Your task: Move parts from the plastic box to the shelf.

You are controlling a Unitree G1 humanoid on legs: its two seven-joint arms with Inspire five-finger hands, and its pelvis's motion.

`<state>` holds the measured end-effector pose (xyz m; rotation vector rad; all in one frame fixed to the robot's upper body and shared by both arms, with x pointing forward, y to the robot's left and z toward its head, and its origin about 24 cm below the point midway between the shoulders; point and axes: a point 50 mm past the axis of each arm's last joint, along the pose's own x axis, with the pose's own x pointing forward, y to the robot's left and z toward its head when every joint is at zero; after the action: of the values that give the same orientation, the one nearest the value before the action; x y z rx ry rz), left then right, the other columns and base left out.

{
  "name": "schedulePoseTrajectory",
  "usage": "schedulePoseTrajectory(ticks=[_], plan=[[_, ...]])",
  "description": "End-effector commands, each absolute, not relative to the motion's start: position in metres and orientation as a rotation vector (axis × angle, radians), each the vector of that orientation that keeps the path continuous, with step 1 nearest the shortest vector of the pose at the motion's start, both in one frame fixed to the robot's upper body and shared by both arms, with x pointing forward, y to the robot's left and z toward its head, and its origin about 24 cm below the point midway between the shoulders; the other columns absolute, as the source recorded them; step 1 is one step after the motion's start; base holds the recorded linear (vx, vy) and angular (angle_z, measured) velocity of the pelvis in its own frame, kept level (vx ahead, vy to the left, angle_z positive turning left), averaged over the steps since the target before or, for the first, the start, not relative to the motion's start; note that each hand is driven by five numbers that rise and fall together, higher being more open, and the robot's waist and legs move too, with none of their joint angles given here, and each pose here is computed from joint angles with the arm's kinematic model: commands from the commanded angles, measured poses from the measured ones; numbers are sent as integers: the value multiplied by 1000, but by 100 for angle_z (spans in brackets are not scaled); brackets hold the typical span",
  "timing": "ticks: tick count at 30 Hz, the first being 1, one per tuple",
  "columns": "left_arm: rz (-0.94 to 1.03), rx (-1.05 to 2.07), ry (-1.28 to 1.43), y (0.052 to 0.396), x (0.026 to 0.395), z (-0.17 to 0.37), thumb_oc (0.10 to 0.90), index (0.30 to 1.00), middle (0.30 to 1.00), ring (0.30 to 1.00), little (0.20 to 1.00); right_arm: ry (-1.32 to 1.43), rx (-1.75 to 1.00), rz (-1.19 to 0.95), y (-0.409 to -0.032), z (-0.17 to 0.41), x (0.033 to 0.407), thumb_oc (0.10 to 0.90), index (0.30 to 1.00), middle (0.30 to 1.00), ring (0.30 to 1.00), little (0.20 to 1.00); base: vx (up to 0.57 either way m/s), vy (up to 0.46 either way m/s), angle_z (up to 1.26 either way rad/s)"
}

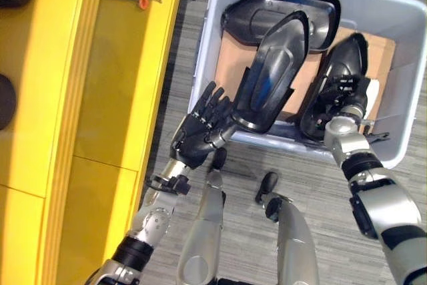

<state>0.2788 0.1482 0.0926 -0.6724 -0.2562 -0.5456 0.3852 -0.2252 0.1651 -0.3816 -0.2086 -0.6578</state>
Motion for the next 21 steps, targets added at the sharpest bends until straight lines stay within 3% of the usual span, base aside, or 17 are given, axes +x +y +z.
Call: schedulePoseTrajectory(ticks=[1, 9, 21], plan=[[-619, -720, -485, 140, 268, 129, 900, 1000, 1000, 1000, 1000, -481, -424, -709, -211, 196, 376, 900, 1000, 1000, 1000, 1000, -6, 55, -14], [-602, -754, -496, 141, 264, 123, 900, 1000, 1000, 1000, 1000, -729, -484, -673, -191, 221, 357, 900, 1000, 1000, 1000, 1000, 4, 43, -11], [-578, -793, -525, 142, 260, 117, 900, 1000, 1000, 1000, 1000, -717, -347, -712, -189, 202, 343, 900, 1000, 1000, 1000, 1000, 3, 45, -6]])
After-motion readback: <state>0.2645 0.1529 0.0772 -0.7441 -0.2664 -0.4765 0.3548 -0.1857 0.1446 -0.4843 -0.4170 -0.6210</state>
